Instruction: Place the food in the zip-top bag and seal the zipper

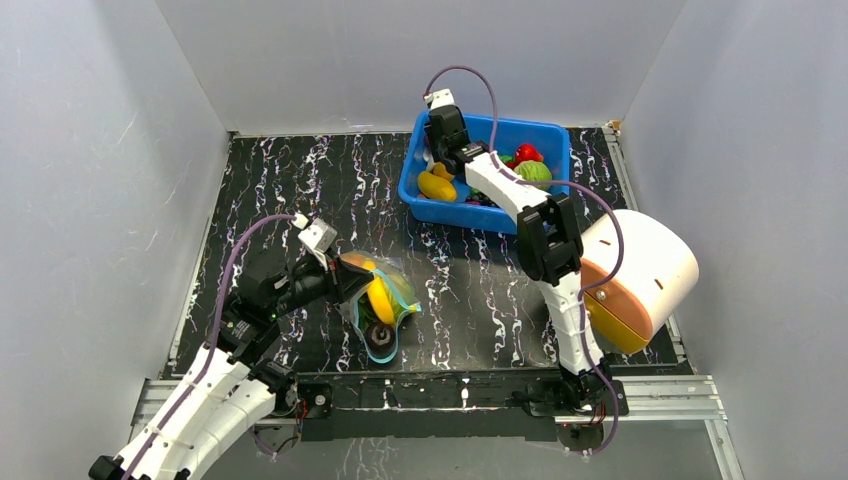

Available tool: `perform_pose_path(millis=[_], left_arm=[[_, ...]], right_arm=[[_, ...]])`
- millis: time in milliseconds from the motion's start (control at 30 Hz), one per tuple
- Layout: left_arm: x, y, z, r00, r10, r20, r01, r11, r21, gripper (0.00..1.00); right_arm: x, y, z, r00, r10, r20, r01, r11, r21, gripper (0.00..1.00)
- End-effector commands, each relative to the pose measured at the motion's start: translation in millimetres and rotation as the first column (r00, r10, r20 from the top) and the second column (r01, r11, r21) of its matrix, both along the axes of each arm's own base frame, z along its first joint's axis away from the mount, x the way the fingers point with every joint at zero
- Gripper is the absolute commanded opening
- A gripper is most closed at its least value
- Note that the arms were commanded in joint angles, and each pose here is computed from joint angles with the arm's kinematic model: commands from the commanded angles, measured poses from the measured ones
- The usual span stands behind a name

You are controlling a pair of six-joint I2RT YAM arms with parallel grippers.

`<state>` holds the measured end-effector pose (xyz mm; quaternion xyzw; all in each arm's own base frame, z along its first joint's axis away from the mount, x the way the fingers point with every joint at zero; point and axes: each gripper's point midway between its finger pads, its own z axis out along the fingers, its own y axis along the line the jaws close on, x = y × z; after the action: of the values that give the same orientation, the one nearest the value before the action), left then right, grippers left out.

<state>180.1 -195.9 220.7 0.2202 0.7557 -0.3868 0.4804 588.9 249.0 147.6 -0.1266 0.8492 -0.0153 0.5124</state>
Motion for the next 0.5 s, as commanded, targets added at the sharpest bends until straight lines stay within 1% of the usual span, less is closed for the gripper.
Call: perform_pose_path(millis=[0, 200, 233, 300, 367, 400, 467], left_arm=[[1, 1, 26, 0.998, 0.007, 0.068, -0.005, 1.000, -0.024, 0.00], [1, 2, 26, 0.998, 0.014, 0.068, -0.012, 1.000, -0.029, 0.00], [1, 2, 26, 0.998, 0.014, 0.069, -0.012, 1.000, -0.028, 0.00], [1, 2, 26, 0.998, 0.014, 0.068, -0.012, 1.000, -0.024, 0.00], [1, 3, 26, 0.998, 0.014, 0.068, -0.012, 1.000, -0.019, 0.00], [1, 3, 26, 0.998, 0.014, 0.067, -0.013, 1.000, -0.016, 0.00], [1, 4, 25, 0.998, 0.017, 0.068, -0.016, 1.000, -0.012, 0.00]], right_arm=[[25, -1, 31, 0.992, -0.023, 0.121, 0.026, 0.999, -0.022, 0.29], [33, 4, 21, 0.993, -0.012, 0.120, 0.016, 0.999, -0.036, 0.29], [35, 2, 20, 0.992, -0.021, 0.125, 0.026, 0.999, -0.038, 0.30], [38, -2, 20, 0.989, -0.049, 0.139, 0.056, 0.997, -0.046, 0.39], [41, -9, 17, 0.985, -0.087, 0.151, 0.097, 0.993, -0.061, 0.50], [42, -12, 16, 0.983, -0.097, 0.153, 0.109, 0.992, -0.067, 0.55], [44, -15, 10, 0.983, -0.106, 0.147, 0.119, 0.989, -0.083, 0.59]])
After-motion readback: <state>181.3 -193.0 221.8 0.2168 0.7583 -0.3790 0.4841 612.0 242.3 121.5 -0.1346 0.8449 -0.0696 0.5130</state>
